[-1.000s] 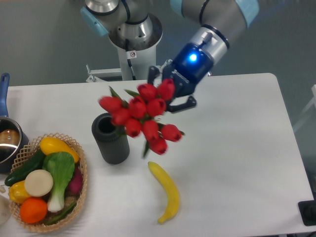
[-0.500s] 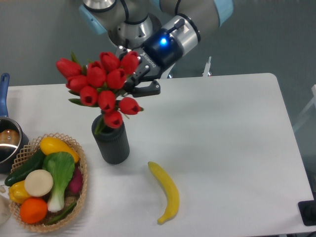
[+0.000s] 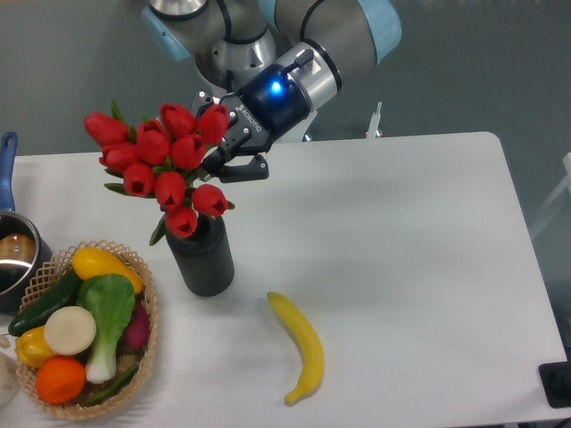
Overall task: Insert the flowers into the vase
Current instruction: 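Push the tulip stems down into the vase with the gripper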
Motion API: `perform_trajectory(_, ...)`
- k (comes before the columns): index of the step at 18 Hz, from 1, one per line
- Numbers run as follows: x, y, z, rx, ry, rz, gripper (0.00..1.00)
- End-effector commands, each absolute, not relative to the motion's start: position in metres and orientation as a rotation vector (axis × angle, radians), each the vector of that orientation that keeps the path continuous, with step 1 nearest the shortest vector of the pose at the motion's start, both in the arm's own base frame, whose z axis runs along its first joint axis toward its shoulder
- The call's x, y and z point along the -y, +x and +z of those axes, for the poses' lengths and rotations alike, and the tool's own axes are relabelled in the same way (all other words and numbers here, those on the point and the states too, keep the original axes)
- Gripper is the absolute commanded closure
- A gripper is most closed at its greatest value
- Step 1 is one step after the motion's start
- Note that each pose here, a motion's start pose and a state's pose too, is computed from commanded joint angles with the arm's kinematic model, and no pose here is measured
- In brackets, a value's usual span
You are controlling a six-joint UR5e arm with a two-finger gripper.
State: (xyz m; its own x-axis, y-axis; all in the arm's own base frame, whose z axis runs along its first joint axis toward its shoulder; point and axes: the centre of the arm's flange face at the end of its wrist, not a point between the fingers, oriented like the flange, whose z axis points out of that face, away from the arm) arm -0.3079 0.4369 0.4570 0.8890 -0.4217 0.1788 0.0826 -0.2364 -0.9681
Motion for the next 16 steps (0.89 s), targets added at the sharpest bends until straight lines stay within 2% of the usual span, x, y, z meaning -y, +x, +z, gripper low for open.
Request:
perform_trajectory(7, -0.436, -0.308, 0.448, -0.250, -1.758, -0.486, 1.00)
perform_trajectory(16, -0.430, -0.296, 0.402, -0.269, -1.768, -0.476, 1.00)
